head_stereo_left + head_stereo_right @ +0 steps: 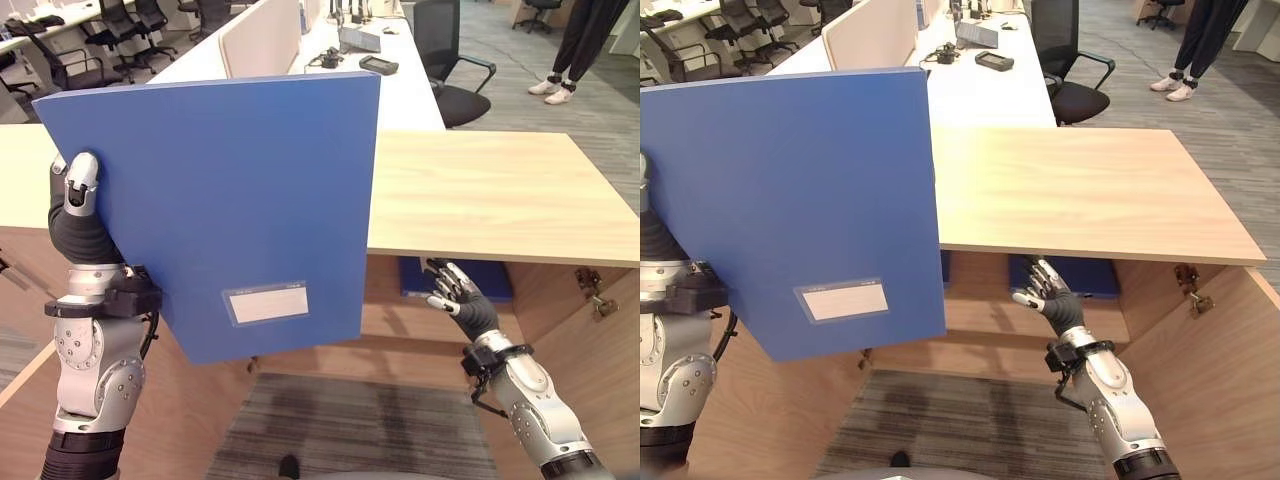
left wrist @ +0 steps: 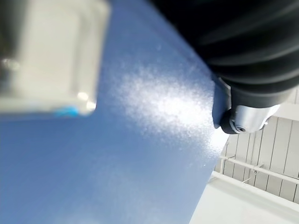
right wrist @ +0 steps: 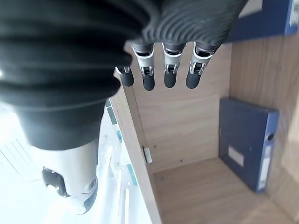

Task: Put the empty folder in the office cabinet

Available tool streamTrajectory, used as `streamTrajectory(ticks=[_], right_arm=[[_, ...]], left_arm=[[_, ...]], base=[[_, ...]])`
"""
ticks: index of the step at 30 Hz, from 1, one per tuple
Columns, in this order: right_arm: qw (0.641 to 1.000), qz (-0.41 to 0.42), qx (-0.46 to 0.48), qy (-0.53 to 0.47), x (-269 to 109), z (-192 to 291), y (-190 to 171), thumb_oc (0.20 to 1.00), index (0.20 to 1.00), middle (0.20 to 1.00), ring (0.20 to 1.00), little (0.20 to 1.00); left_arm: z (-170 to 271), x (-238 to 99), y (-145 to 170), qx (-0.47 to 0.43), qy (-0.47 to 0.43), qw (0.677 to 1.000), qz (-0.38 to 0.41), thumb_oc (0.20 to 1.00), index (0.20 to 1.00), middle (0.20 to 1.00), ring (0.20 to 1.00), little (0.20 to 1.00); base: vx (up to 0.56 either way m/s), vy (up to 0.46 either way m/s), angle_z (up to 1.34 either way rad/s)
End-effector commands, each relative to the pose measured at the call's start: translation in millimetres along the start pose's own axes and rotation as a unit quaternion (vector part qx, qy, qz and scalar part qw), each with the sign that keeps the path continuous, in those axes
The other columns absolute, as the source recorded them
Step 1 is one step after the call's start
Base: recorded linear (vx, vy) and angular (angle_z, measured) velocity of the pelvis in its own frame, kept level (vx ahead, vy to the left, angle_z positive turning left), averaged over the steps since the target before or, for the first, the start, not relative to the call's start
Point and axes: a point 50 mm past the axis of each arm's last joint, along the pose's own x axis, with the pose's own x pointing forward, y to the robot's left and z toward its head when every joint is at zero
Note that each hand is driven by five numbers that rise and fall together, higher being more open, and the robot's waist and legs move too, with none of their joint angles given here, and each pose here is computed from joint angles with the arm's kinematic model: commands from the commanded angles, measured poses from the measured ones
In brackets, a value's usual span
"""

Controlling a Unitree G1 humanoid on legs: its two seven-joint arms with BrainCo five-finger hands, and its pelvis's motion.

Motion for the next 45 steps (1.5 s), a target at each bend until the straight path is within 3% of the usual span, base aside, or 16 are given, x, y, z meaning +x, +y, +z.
streamTrajectory(ticks=[1, 24, 45], right_arm=[[0.967, 0.191, -0.016, -0.167, 26, 71, 60, 1.0, 1.0, 1.0, 1.0, 1.0], [0.923, 0.338, 0.002, -0.182, 48, 83, 130, 1.0, 1.0, 1.0, 1.0, 1.0], [0.939, 0.306, 0.018, -0.155, 53, 64, 132, 1.0, 1.0, 1.0, 1.0, 1.0]], left_arm=[[10, 16, -1, 0.024, -0.046, 0.998, -0.019, 0.2, 0.2, 0.2, 0.2, 0.2], [-15, 29, -31, 0.029, -0.009, 0.994, -0.105, 0.2, 0.2, 0.2, 0.2, 0.2], [-24, 25, -36, 0.03, -0.002, 0.996, -0.089, 0.2, 0.2, 0.2, 0.2, 0.2]], base=[[0.0, 0.0, 0.0], [0.0, 0.0, 0.0], [0.0, 0.0, 0.0]])
